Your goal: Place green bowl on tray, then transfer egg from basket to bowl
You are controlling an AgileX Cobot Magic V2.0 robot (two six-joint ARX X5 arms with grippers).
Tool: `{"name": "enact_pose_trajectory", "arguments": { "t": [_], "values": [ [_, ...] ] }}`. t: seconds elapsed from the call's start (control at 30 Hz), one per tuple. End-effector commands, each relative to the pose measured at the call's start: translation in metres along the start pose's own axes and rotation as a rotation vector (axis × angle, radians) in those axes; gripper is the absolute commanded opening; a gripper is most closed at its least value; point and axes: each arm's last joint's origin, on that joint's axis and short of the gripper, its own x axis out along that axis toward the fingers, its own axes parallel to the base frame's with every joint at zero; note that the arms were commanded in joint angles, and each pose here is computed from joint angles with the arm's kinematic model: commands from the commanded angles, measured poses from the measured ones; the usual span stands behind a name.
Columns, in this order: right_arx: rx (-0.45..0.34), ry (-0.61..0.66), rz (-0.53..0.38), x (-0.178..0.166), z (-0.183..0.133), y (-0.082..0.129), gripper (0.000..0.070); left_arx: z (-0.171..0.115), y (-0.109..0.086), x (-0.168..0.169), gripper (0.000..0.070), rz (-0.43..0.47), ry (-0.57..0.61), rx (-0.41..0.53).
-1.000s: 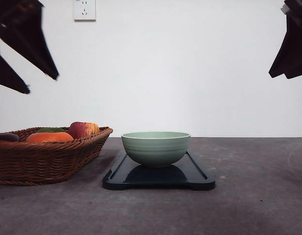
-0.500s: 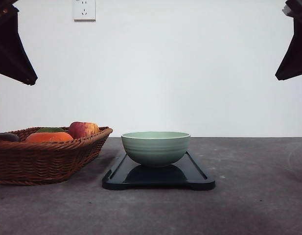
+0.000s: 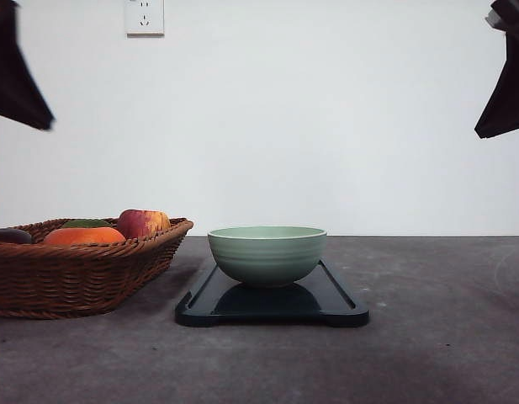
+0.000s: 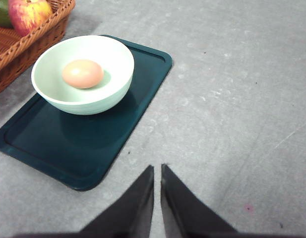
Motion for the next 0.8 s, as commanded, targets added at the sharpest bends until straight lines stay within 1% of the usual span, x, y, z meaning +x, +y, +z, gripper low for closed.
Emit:
{"name": "enact_pose_trajectory", "arguments": {
  "t": [0.0,0.07,0.13,0.23,0.3,0.33,0.43,0.6,0.77],
  "values": [
    [-0.006,-0.009,0.004,0.000,0.002,0.001,0.0015,-0.009,0.007,-0.006,0.0000,0.040,-0.073,0.053],
    [-0.006,-0.009,0.004,0.001,0.002,0.001,0.0015,-0.024,0.017,-0.014,0.0000,0.096,-0.162,0.027],
    [-0.006,-0.009,0.004,0.001,0.002,0.001,0.0015,-0.042,0.027,-0.023,0.0000,0.171,-0.232,0.004],
    [-0.006,-0.009,0.004,0.001,0.002,0.001,0.0015,-0.071,0.036,-0.032,0.0000,0.307,-0.305,-0.023],
    [-0.006,-0.009,0.004,0.001,0.002,0.001,0.0015,-0.089,0.040,-0.033,0.0000,0.375,-0.345,-0.035],
    [-0.006,-0.009,0.004,0.001,0.002,0.001,0.0015,-0.096,0.042,-0.032,0.0000,0.395,-0.360,-0.039],
    [-0.006,-0.009,0.004,0.001,0.002,0.001,0.0015,-0.116,0.046,-0.027,0.0000,0.425,-0.390,-0.045],
    [-0.006,-0.009,0.004,0.001,0.002,0.001,0.0015,-0.136,0.052,-0.017,0.0000,0.449,-0.403,-0.060],
    [-0.006,-0.009,0.004,0.001,0.002,0.001,0.0015,-0.138,0.055,-0.014,0.0000,0.464,-0.417,-0.045]
  ]
}}
